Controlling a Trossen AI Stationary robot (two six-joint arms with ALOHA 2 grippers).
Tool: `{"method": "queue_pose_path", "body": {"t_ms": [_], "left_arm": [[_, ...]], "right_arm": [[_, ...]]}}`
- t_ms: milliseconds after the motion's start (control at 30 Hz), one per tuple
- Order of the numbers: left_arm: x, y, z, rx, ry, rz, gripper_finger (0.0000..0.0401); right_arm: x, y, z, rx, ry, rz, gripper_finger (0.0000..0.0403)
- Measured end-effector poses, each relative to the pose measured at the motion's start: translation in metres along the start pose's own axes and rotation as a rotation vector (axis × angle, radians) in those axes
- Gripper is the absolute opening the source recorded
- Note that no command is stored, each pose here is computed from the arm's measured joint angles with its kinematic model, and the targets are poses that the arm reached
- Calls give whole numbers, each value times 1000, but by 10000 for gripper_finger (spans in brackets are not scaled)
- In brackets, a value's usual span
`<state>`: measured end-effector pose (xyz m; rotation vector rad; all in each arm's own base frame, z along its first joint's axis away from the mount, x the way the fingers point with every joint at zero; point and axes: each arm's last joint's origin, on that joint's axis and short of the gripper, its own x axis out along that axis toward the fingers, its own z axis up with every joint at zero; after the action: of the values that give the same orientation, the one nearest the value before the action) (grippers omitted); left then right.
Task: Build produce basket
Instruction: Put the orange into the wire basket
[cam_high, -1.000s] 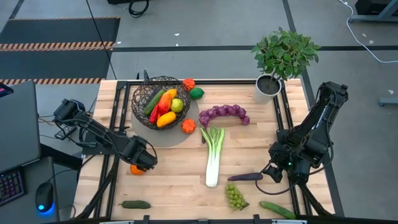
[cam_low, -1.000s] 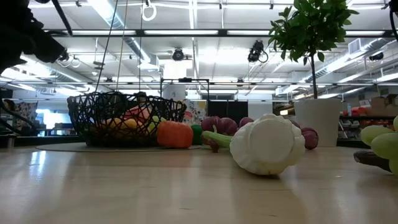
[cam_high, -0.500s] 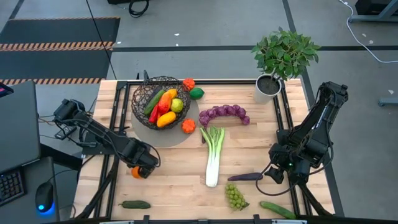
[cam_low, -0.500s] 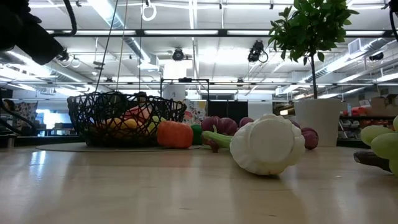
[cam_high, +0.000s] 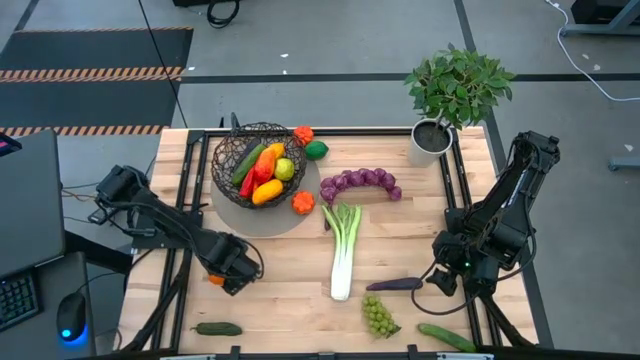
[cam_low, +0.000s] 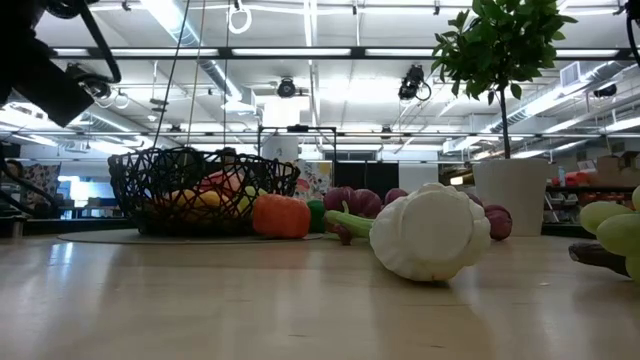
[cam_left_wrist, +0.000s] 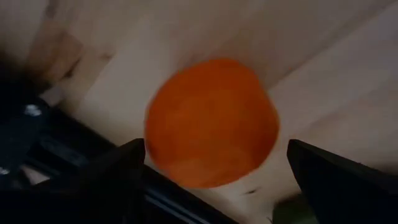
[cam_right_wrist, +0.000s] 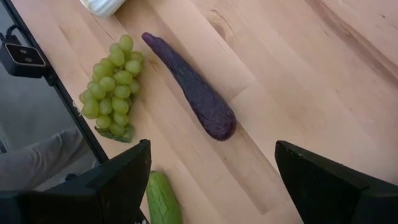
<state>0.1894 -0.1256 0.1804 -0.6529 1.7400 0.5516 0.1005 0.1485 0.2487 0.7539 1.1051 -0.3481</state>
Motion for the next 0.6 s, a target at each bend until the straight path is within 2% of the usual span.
{"method": "queue_pose_path", "body": {"t_ms": [167,433,600], "left_arm": [[6,-17,1,45,-13,-103,400],[27,-25,1,53,32,-27,400],[29,-29,4,47,21,-59,381]], "right_arm": [[0,0,0,-3,9,-1,345],[0,0,0,-3,9,-1,345],[0,0,0,-3,8,-1,345]]}}
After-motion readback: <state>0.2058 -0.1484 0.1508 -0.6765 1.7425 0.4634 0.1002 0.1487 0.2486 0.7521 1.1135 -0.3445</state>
